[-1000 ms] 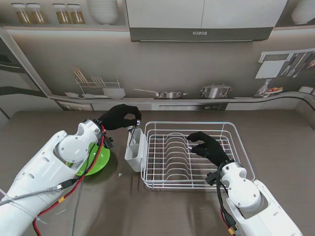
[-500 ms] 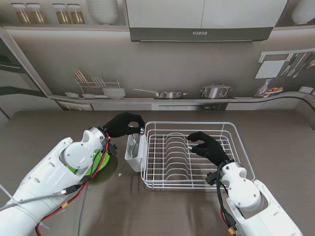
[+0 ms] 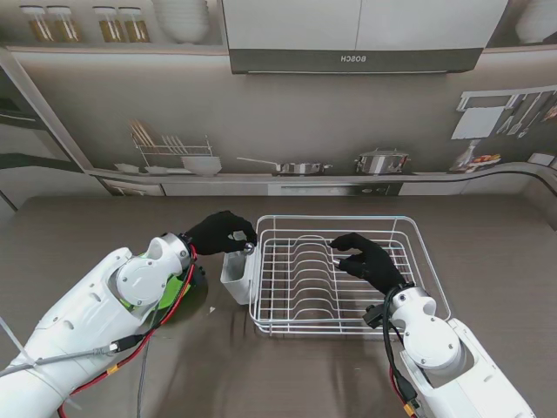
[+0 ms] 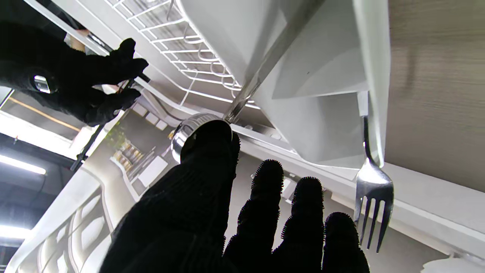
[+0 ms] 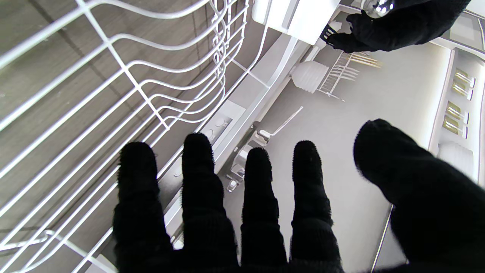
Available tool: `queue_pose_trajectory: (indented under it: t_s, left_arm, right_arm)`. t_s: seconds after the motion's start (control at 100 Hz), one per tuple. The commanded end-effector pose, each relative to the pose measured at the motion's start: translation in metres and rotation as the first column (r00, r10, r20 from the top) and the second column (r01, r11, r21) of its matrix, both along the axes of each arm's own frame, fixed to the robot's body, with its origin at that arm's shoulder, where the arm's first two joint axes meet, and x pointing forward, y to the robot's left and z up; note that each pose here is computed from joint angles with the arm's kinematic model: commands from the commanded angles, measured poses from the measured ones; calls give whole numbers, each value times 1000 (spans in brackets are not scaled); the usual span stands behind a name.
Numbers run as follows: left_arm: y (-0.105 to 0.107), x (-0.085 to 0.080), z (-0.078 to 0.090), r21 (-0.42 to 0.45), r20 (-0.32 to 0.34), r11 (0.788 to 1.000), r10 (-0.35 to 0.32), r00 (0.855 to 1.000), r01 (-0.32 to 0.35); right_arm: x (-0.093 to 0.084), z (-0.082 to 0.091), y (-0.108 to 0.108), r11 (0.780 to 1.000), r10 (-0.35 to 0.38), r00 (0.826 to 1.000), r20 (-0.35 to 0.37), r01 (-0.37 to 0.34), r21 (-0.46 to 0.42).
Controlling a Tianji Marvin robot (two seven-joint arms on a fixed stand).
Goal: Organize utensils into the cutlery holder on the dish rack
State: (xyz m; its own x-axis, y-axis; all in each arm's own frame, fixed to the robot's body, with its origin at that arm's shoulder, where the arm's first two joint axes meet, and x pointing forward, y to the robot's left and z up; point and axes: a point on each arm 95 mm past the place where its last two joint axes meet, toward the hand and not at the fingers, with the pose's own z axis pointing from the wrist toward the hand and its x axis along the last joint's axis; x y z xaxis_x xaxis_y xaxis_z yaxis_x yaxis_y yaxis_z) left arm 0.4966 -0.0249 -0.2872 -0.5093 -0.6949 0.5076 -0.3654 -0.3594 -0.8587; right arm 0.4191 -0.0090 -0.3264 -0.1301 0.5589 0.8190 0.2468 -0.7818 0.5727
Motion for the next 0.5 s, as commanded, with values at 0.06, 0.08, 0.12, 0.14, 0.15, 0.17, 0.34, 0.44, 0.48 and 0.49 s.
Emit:
queue_pose_trajectory:
  t_s: [0.06,0.08,0.12,0.14,0.15,0.17,0.34,0.44,0.48,0.49]
  left_arm:
    - [3,-1,3,35,-9,999,-33,999,34]
    - [3,-1,4,42,-7,998,-37,999,37]
    - [4,-1,5,54,-2,998,-43,999,43]
    - [4,-1,6,60,-1,997,-47,999,47]
    - [4,-1,6,63,0,997,-49,999,49]
    - [4,-1,7,69,2,996,-53,999,53]
    - [6,-2,12,91,13,994,-65,998,64]
    - [8,-4,16,89,26,994,-60,998,58]
    - [9,-5,18,89,33,995,-58,998,54]
    - [9,-5,18,89,35,995,-57,998,54]
  right_arm:
    - [-1,-2,3,1000,13,1000,-8,-12,5]
    - [-1,-2,3,1000,12,1000,-8,-12,5]
    - [-1,-2,3,1000,12,1000,-8,-12,6]
    - [-1,-2,3,1000,12,1000,-7,-12,6]
    - [-1,-2,3,1000,12,1000,-7,-12,6]
    - [-1,-2,3,1000,11,1000,-7,-11,6]
    - [0,-3,3,1000,10,1000,-6,-10,6]
    - [0,-3,3,1000,9,1000,-6,-9,6]
    - [0,-3,3,1000,10,1000,-6,-10,6]
    - [0,-3,3,1000,10,1000,-6,-10,6]
